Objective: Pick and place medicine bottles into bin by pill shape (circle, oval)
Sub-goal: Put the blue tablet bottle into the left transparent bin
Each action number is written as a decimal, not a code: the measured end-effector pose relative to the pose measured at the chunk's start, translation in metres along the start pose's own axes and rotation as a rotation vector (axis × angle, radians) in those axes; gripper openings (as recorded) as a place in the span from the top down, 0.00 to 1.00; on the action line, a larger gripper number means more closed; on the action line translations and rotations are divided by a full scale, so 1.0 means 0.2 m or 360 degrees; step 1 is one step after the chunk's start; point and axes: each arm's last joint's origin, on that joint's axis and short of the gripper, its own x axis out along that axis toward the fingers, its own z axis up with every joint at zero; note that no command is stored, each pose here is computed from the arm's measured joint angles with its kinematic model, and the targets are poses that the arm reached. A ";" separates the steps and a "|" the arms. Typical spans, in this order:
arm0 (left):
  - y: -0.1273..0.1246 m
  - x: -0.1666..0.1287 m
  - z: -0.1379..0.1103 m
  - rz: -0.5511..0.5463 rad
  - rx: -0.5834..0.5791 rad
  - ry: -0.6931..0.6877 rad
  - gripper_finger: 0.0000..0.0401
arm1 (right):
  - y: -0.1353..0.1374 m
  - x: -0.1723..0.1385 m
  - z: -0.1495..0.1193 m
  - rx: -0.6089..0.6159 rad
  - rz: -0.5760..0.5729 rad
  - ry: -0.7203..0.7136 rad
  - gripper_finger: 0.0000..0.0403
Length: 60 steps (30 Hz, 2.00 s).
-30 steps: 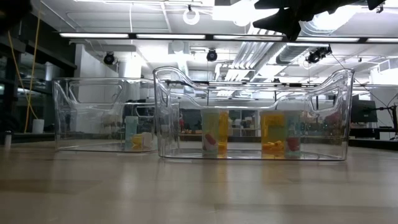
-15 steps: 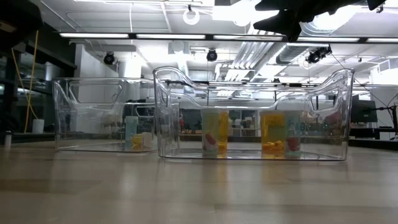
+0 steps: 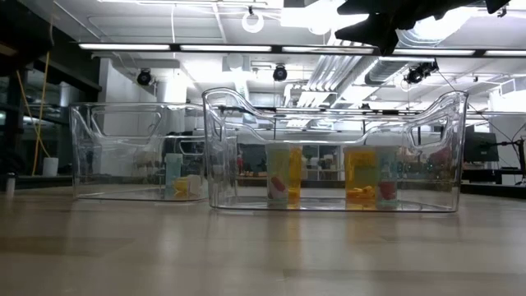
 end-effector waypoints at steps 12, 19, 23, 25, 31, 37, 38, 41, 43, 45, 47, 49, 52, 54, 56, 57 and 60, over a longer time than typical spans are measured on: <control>0.00 0.00 0.01 -0.0002 0.0024 -0.0025 0.62 | 0.00 0.00 0.00 -0.0002 -0.0002 0.0007 0.42; 0.03 -0.01 0.02 -0.0035 0.0004 -0.0008 0.77 | 0.00 0.00 0.00 -0.0002 -0.0002 0.0006 0.42; 0.11 -0.09 0.05 -0.0040 -0.0001 -0.0009 0.77 | 0.00 0.00 0.00 -0.0002 -0.0002 0.0006 0.42; 0.19 -0.17 0.06 -0.0010 0.0006 -0.0039 0.74 | 0.00 0.00 0.00 -0.0002 -0.0002 0.0006 0.42; 0.49 -0.52 0.13 0.0242 -0.0126 -0.0526 0.71 | 0.00 0.00 0.00 0.0002 -0.0001 -0.0001 0.42; 0.79 -0.79 0.18 0.0460 -0.0409 -0.1223 0.72 | 0.00 0.00 0.00 0.0059 0.0005 -0.0011 0.42; 0.83 -0.79 0.17 0.0449 -0.0433 -0.1321 0.72 | 0.00 0.00 0.01 0.0061 0.0018 -0.0014 0.42; 0.92 -0.72 0.14 0.0373 -0.0494 -0.1601 0.72 | 0.01 0.00 0.01 0.0071 0.0085 -0.0025 0.42; 0.97 -0.65 0.10 0.0364 -0.0547 -0.1741 0.72 | 0.01 0.00 0.02 0.0080 0.0114 -0.0050 0.42; 1.01 -0.60 0.07 0.0350 -0.0629 -0.1851 0.72 | 0.02 0.00 0.03 0.0085 0.0136 -0.0075 0.42; 1.03 -0.55 0.05 0.0325 -0.0693 -0.1939 0.72 | 0.02 0.00 0.04 0.0088 0.0142 -0.0098 0.42; 1.04 -0.52 0.03 0.0322 -0.0721 -0.1927 0.72 | 0.02 0.00 0.04 0.0090 0.0146 -0.0107 0.42; 1.05 -0.52 0.03 0.0321 -0.0722 -0.1939 0.72 | 0.02 0.00 0.04 0.0092 0.0148 -0.0118 0.42; 1.05 -0.52 0.03 0.0324 -0.0725 -0.1941 0.72 | 0.02 0.00 0.04 0.0092 0.0149 -0.0116 0.42; 1.05 -0.52 0.03 0.0325 -0.0725 -0.1935 0.72 | 0.02 0.00 0.04 0.0092 0.0149 -0.0116 0.42; 1.05 -0.52 0.03 0.0324 -0.0725 -0.1937 0.72 | 0.02 0.00 0.04 0.0091 0.0148 -0.0114 0.42; 1.05 -0.52 0.03 0.0299 -0.0708 -0.1934 0.72 | 0.02 0.00 0.04 0.0091 0.0148 -0.0114 0.42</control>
